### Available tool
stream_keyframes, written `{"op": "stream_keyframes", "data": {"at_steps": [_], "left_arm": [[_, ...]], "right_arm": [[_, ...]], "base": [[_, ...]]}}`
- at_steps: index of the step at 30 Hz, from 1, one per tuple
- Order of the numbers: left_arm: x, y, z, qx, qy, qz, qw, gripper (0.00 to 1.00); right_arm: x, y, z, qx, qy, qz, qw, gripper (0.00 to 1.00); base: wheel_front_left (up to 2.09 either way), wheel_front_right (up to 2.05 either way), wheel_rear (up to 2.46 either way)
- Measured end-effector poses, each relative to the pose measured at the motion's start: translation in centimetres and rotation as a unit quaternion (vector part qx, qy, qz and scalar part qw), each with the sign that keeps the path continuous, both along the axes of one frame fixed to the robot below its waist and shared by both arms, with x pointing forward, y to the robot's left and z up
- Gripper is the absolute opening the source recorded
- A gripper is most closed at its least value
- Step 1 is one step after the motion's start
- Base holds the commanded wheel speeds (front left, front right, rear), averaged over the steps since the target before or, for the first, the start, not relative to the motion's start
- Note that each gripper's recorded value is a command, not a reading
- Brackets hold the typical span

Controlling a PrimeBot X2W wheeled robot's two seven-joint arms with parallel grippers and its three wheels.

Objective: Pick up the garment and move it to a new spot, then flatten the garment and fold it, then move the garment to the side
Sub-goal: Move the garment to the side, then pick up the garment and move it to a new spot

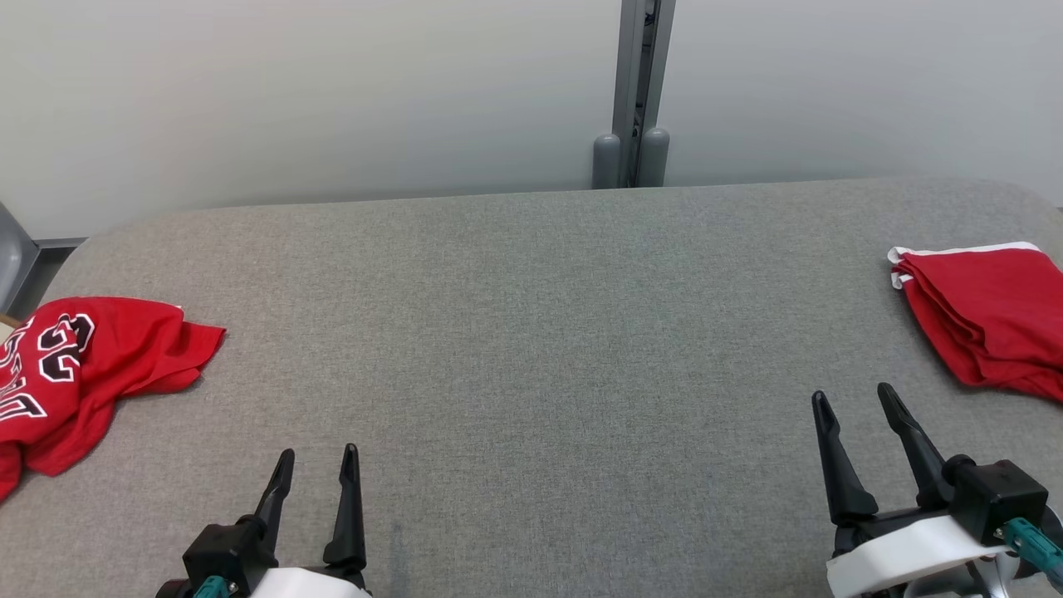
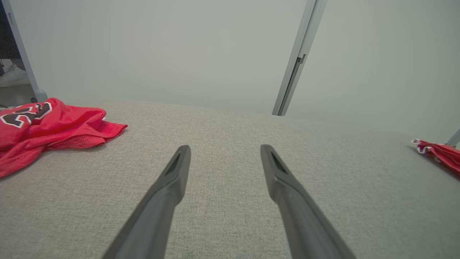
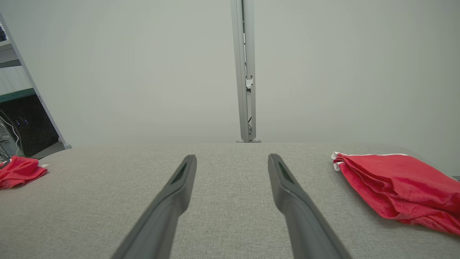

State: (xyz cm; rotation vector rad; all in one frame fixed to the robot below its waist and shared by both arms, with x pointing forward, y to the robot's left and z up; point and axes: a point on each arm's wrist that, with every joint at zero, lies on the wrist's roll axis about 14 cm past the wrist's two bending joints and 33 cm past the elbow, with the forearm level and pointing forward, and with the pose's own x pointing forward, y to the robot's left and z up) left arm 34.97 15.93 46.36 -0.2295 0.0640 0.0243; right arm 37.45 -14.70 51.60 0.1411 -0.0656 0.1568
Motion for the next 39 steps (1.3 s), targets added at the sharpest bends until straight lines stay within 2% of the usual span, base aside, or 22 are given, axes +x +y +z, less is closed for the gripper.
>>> {"op": "stream_keyframes", "data": {"at_steps": [25,31,39], "left_arm": [[-0.4,0.8,0.1,0.003,-0.002,0.013,1.0,1.0],[-1.4,2.9,0.7,0.004,-0.01,0.047,0.999,1.0],[-4.5,7.7,1.5,0.009,-0.023,0.13,0.991,1.0]], "right_arm": [[0.2,0.3,-0.4,0.004,0.012,0.006,1.0,1.0],[0.9,2.7,-0.1,0.002,0.007,0.04,0.999,1.0],[2.3,8.9,0.2,-0.001,0.005,0.129,0.992,1.0]], "base": [[0.0,0.0,0.0],[0.0,0.0,0.0],[0.0,0.0,0.0]]}}
